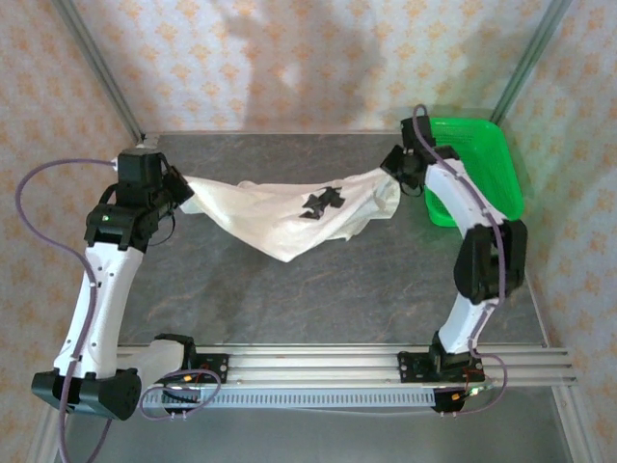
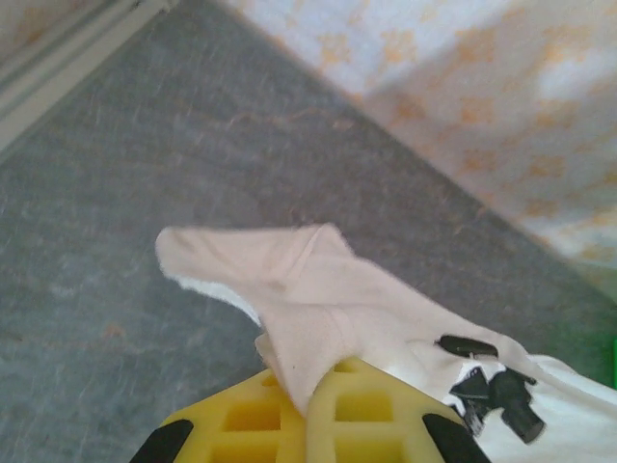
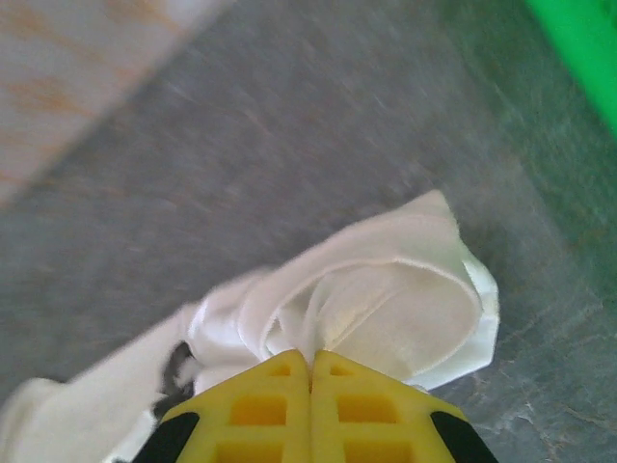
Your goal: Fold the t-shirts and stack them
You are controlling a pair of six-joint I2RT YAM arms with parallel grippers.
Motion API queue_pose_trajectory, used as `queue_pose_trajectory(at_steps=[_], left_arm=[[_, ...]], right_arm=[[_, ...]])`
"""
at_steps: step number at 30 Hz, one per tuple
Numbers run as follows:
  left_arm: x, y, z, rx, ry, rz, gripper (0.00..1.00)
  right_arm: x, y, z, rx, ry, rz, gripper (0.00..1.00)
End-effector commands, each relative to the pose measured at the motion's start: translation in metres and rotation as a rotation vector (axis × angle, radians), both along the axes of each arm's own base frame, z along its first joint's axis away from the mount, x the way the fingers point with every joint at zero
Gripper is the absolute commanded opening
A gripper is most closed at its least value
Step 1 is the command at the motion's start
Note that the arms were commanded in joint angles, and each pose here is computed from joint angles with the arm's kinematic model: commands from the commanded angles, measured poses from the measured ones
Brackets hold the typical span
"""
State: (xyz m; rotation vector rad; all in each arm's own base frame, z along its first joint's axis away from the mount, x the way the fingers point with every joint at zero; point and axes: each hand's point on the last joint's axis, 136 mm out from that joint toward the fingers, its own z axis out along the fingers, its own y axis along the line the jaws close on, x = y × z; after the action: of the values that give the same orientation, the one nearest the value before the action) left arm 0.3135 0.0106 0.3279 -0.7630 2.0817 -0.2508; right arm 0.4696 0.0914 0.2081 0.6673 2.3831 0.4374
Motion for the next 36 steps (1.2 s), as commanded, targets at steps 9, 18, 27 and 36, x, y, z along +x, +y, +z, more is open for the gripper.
queue_pose_trajectory(at_steps=[9,18,27,36], left_arm=[[-0.02,0.013,0.099,0.119,-0.274,0.0,0.0],[-0.036,-0.001,0.131,0.09,-0.408,-0.069,0.0],[-0.044,-0.005,0.14,0.081,-0.453,-0.093,0.0],[-0.012,-0.004,0.045,0.037,-0.245,-0.066,0.0]], right_arm=[[-0.057,-0.022,0.121,-0.001,-0.179,0.01,0.0],[-0.098,-0.035,0.172,0.04,-0.234,0.0,0.0],[-0.116,-0.035,0.198,0.066,-0.22,0.027,0.0],[-0.074,-0.034,0.109,-0.007,0.06,0.053,0.0]])
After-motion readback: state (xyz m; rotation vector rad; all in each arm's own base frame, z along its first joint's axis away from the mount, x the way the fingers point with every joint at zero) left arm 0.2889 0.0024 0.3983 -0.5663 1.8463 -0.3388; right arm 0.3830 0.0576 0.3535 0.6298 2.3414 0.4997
